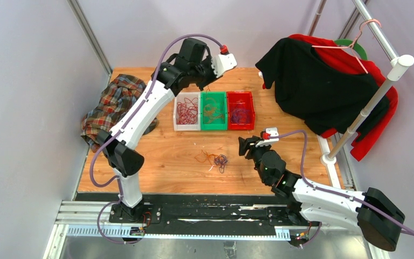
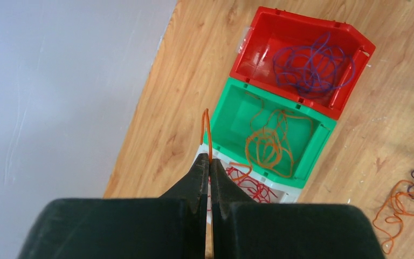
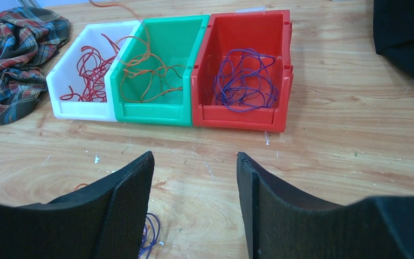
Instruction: Untangle the cables
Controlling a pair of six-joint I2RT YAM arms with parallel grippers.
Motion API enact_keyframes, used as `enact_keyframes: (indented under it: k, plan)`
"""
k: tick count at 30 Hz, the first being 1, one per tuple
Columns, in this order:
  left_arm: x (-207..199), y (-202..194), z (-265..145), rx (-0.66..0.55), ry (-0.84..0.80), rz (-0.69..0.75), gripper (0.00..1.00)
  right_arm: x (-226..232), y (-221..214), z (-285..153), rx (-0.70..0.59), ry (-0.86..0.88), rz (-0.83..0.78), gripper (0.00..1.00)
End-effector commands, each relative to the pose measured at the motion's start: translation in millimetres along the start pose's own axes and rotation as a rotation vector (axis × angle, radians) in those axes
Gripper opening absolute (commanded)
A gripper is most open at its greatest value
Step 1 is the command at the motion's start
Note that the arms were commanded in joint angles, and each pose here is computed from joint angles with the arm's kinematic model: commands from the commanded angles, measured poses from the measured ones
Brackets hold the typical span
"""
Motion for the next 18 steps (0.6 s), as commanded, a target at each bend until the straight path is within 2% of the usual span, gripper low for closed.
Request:
enact_keyframes:
  k: [1, 18]
  plan:
    - [6, 9, 13, -0.048, 0.024, 0.003, 0.00, -6, 9, 3, -0.019, -0.049, 0.003, 0.58]
    - [-6, -45, 72, 0.084, 0.041, -0.006, 0.00, -11, 4, -2, -0.008, -0.051, 0.004, 0.57]
Point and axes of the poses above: each gripper's point midway between its finger pads, its own z axis out along the fingers, its own x axis along the line the jaws close on, y = z × x, the point moved 6 cm from there along -z, back along the fingers, and after that the axes turned 6 degrees about -z, right-handed, at the moved point
